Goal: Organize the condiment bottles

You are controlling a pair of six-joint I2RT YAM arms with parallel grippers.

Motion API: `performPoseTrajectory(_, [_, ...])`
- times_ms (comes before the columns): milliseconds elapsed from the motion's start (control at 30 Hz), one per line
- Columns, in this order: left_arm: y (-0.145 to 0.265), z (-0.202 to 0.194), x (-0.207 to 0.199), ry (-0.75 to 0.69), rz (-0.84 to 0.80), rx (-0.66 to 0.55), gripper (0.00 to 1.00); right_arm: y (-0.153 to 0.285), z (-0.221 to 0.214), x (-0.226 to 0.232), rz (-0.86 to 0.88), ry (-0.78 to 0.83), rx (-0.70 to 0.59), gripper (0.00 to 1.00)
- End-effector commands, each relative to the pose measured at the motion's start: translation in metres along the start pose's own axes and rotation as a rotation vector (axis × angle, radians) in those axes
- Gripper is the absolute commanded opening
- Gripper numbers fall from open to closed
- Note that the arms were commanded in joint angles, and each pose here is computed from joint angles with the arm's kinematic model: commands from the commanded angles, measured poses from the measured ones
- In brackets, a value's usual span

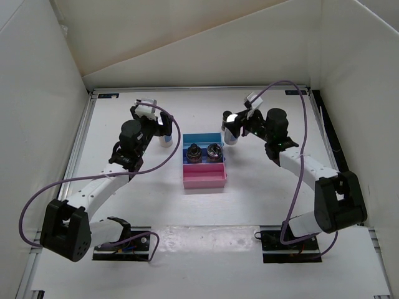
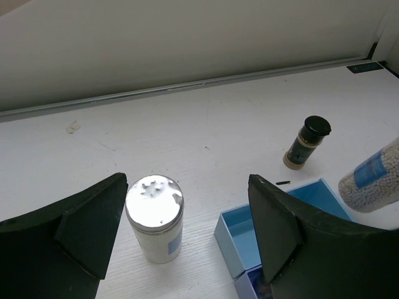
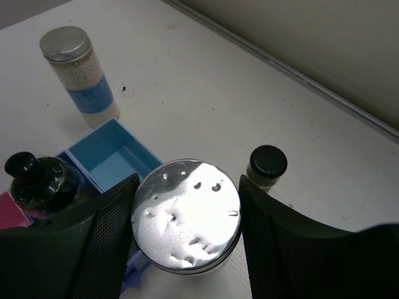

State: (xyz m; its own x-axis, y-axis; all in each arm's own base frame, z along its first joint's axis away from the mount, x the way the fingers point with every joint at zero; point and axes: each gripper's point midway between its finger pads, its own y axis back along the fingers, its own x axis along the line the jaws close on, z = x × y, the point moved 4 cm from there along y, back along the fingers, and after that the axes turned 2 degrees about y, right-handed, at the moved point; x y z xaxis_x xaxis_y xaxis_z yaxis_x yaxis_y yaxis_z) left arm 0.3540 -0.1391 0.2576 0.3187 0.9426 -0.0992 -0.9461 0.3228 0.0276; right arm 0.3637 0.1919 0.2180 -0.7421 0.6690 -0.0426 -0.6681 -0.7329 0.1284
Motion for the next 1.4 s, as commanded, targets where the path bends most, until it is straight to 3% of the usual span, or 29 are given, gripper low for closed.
performPoseTrajectory(0, [0.007,0.012,0.003,-0.007,0.011,-0.038,0.89,0.002,0.066,0.009,0.026,0.139,-0.156,0.0])
performPoseTrajectory(267, [0.007,0.013,0.009,0.006,0.026,-0.048,0.89,-0.013,0.086,0.03,0.105,0.183,-0.185,0.0])
performPoseTrajectory(933, [-0.003,0.004,0.029,0.044,0.071,-0.039,0.89,-0.072,0.066,0.038,0.249,0.137,-0.193,0.0])
performPoseTrajectory(1367, [-0.005,-0.009,0.033,0.067,0.075,-0.02,0.89,-0.058,0.051,0.045,0.252,0.102,-0.173,0.0])
